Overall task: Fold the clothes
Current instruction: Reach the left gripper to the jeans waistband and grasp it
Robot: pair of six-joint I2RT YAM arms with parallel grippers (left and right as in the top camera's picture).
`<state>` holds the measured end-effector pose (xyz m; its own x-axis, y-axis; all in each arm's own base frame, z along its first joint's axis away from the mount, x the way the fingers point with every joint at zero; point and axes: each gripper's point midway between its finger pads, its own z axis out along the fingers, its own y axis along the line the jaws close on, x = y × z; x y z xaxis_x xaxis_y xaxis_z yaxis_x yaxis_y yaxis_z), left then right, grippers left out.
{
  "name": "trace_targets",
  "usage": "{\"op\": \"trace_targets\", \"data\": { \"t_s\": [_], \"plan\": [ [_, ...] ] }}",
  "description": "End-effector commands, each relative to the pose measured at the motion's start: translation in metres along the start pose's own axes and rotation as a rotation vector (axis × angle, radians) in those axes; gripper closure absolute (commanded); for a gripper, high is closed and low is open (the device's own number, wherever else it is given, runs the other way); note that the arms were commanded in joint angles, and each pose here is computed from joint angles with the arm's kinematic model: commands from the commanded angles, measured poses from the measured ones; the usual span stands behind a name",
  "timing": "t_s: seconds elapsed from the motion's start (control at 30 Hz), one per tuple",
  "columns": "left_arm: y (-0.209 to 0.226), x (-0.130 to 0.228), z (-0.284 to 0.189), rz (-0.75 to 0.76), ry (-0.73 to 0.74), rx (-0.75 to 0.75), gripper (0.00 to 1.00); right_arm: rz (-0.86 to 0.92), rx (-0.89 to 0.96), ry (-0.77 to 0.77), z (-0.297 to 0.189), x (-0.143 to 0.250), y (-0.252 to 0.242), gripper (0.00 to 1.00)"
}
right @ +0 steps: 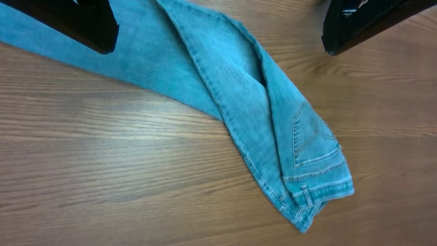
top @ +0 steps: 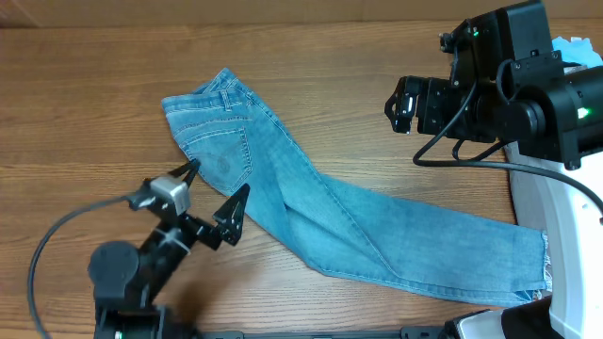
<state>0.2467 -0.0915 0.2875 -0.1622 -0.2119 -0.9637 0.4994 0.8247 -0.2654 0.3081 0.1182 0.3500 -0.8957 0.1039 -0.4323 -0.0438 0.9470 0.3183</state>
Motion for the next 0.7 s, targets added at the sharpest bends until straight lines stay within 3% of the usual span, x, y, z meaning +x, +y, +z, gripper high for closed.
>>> {"op": "trace_targets", "data": {
  "t_s": [0.0, 0.13, 0.27, 0.33, 0.37, 0.53, 0.6, 0.67],
  "plan": [
    [-0.015, -0.002, 0.018, -0.046, 0.098, 0.126, 0.0, -0.008, 0.0, -0.013, -0.003, -0.002, 0.001, 0.0],
    [-0.001, -0.011, 0.034, -0.047, 0.241, 0.031, 0.0, -0.008, 0.0, -0.014, -0.003, -0.002, 0.001, 0.0],
    [0.032, -0.02, 0.056, -0.039, 0.471, -0.211, 0.0, -0.01, -0.004, -0.024, -0.003, -0.005, 0.002, 0.0],
    [0.033, -0.018, 0.069, -0.046, 0.587, -0.243, 0.0, -0.011, -0.007, -0.03, -0.003, -0.006, 0.003, 0.0],
    [0.025, -0.012, 0.085, -0.057, 0.671, -0.2, 0.0, -0.011, -0.007, -0.03, -0.003, -0.006, 0.003, 0.0],
    [0.022, 0.021, 0.129, -0.162, 0.772, -0.117, 0.0, -0.01, 0.004, -0.03, -0.003, -0.006, 0.001, 0.0],
    [0.036, 0.038, 0.136, -0.25, 0.844, -0.27, 0.0, -0.009, 0.018, -0.032, -0.003, -0.006, -0.002, 0.0],
    [0.042, 0.047, 0.138, -0.227, 0.905, -0.353, 0.0, -0.009, 0.018, -0.033, -0.003, -0.006, -0.002, 0.0]
  ]
}}
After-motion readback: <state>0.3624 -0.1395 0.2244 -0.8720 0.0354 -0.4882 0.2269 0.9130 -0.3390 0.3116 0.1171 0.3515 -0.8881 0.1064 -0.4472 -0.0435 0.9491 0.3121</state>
